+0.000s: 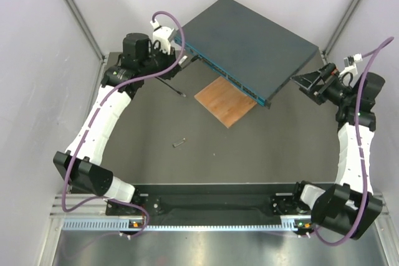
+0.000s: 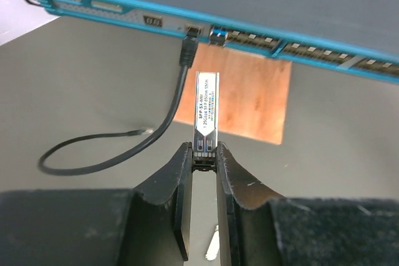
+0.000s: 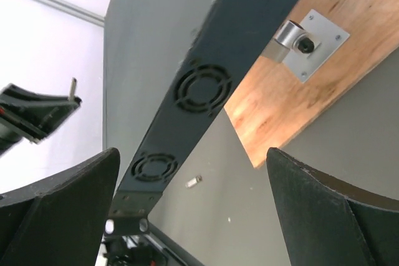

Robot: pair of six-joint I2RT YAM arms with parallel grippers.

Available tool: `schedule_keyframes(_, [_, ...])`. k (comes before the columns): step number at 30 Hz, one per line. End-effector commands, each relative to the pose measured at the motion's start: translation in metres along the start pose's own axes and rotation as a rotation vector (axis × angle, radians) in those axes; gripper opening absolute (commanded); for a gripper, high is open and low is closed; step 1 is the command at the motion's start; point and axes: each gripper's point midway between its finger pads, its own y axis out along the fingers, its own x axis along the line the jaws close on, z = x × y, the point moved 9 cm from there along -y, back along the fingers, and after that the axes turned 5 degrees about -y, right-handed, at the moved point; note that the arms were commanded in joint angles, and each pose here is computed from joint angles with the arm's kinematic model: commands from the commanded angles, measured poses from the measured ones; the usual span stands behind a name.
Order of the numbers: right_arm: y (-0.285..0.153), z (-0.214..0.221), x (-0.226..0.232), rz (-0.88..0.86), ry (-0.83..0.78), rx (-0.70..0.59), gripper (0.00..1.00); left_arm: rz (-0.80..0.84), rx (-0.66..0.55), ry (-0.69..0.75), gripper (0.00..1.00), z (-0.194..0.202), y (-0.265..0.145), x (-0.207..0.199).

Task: Insert the plug into the switch port

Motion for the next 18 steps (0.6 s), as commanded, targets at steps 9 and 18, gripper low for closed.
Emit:
schedule_keyframes(9, [0.049, -0.005, 0.010, -0.173, -0.018, -0.027, 1.00, -0.045, 0.050, 0.203, 0.00, -0.002, 0.009, 0.013])
schedule_keyframes(18, [0.066, -0.004, 0.007, -0.182, 0.039, -0.032, 0.70, 0.014, 0.065, 0.225, 0.00, 0.004, 0.038, -0.011])
